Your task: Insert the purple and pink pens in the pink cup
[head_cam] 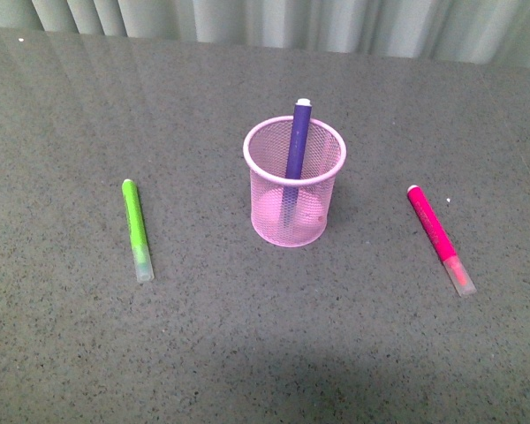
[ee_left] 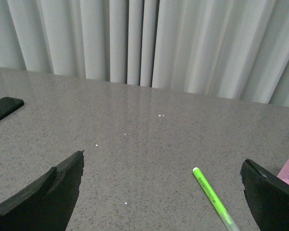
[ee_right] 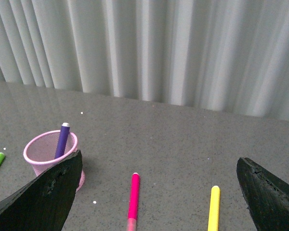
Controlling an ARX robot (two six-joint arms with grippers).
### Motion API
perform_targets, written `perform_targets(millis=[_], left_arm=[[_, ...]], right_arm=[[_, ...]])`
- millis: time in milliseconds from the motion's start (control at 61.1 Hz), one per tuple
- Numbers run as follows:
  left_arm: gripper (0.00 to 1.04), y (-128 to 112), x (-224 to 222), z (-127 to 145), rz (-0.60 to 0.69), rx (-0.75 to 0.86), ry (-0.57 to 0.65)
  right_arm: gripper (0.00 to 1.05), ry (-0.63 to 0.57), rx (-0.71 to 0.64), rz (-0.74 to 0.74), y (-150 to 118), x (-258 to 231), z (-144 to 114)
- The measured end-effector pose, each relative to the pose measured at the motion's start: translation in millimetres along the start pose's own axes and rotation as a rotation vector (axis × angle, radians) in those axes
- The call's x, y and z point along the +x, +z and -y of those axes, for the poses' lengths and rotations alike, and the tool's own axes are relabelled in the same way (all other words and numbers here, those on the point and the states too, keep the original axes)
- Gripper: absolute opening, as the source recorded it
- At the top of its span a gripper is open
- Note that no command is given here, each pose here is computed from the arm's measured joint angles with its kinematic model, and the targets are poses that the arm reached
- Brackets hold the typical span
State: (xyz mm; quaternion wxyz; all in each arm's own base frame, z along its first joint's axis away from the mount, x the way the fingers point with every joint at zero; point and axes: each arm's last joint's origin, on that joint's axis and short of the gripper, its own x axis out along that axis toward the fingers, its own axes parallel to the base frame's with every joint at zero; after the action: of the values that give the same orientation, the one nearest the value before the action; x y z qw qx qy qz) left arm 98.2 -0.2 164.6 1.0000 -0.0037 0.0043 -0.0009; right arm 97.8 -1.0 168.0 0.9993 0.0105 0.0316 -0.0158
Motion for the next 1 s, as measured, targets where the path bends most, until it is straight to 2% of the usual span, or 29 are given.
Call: perform_targets(millis=[49,82,131,196,295,507,655,818,998], left_arm=[[0.97,0,0,0,0.0,0.0,0.0],[0.97,0,0,0,0.0,0.0,-0.001],[0.97,0,0,0,0.0,0.0,0.0],[0.97,0,0,0,0.0,0.0,0.0],[0.97,0,0,0,0.0,0.0,0.0],[0.97,0,0,0,0.0,0.0,0.0],[0.97,0,0,0,0.0,0.0,0.0],[0.97,0,0,0,0.0,0.0,0.0],[0.97,0,0,0,0.0,0.0,0.0]], right_arm=[[0.97,-0.051,0.004,-0.323,8,5,5],[0.97,-0.055,0.0,-0.426,19,15,9],[0.97,-0.039,-0.047,-0.463,48,45,14],[0.97,0.047,-0.153,-0.445,84,88,12],[0.97,0.113,-0.261,-0.483,99,130,6],[0.97,0.213,-0.381,-0.67,82,189,-8],[0.97,0.268,-0.464,-0.77,59,213,-33],[0.97,0.276,-0.515,-0.823,41,234,-51],[0.97,0.246,-0.543,-0.889,18,253,-56]])
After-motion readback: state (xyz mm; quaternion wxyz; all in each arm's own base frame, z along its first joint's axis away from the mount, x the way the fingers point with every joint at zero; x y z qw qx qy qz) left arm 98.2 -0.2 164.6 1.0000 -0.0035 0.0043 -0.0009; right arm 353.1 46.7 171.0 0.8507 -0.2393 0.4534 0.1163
